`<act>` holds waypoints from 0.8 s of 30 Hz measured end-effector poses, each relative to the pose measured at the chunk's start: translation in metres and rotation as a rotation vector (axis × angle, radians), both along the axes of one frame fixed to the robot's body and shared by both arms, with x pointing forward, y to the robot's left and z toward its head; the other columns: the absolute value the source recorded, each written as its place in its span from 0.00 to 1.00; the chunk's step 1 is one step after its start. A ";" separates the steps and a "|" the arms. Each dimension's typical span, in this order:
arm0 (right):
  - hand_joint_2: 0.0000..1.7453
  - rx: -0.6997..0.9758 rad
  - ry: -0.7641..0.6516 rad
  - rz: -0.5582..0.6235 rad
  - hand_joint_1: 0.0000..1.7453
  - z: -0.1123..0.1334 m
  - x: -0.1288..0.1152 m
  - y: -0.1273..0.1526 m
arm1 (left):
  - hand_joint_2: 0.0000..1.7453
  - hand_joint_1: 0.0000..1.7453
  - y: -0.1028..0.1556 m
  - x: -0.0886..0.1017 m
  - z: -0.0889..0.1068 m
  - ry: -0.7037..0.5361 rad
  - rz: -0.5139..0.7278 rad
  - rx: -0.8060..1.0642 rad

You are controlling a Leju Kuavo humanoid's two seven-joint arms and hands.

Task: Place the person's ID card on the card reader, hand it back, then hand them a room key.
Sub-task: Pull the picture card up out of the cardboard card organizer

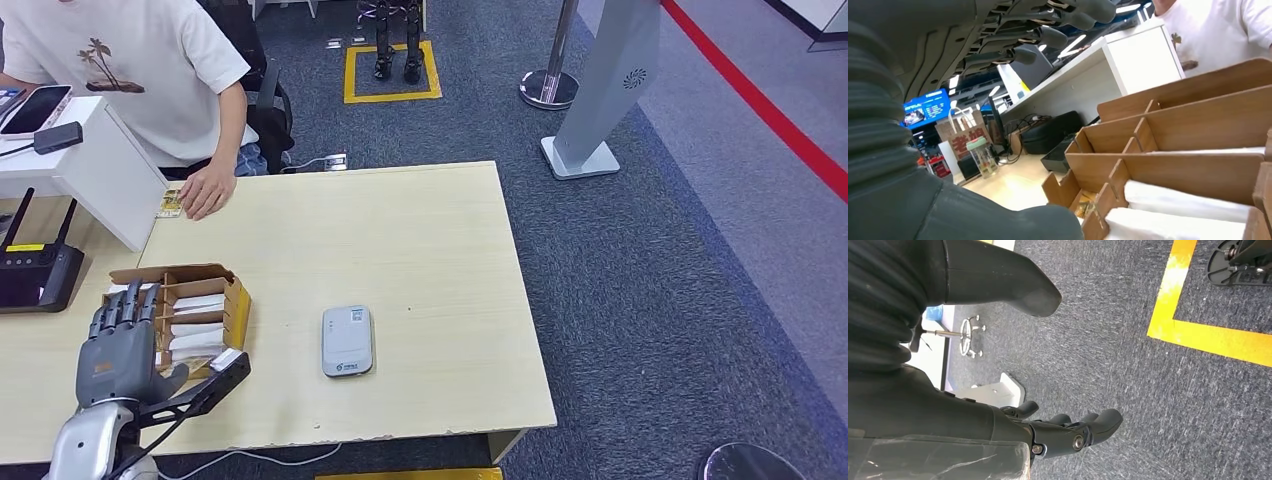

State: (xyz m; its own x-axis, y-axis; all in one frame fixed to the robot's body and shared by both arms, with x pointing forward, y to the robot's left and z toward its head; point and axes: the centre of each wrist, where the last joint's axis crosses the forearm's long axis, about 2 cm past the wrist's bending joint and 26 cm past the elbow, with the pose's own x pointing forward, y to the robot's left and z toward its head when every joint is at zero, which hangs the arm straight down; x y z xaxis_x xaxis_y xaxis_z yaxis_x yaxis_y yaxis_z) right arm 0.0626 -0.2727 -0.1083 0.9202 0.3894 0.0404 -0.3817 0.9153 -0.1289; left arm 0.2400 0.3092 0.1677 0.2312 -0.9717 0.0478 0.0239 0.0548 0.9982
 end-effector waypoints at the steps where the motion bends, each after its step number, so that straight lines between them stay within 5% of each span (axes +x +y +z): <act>1: 1.00 0.000 0.000 0.000 0.00 0.000 0.000 0.000 | 1.00 0.00 -0.001 0.000 -0.001 0.006 -0.003 -0.004; 24: 1.00 0.000 0.008 0.004 0.00 0.000 0.000 -0.002 | 1.00 0.00 -0.020 0.000 -0.007 0.044 -0.073 -0.050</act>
State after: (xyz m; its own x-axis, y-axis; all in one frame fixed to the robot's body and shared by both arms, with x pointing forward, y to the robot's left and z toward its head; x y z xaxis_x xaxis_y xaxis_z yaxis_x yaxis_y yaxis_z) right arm 0.0622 -0.2743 -0.1084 0.9190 0.3928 0.0332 -0.3861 0.9138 -0.1259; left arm 0.2405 0.2892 0.1604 0.1624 -0.9828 0.0881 0.0737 0.1012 0.9921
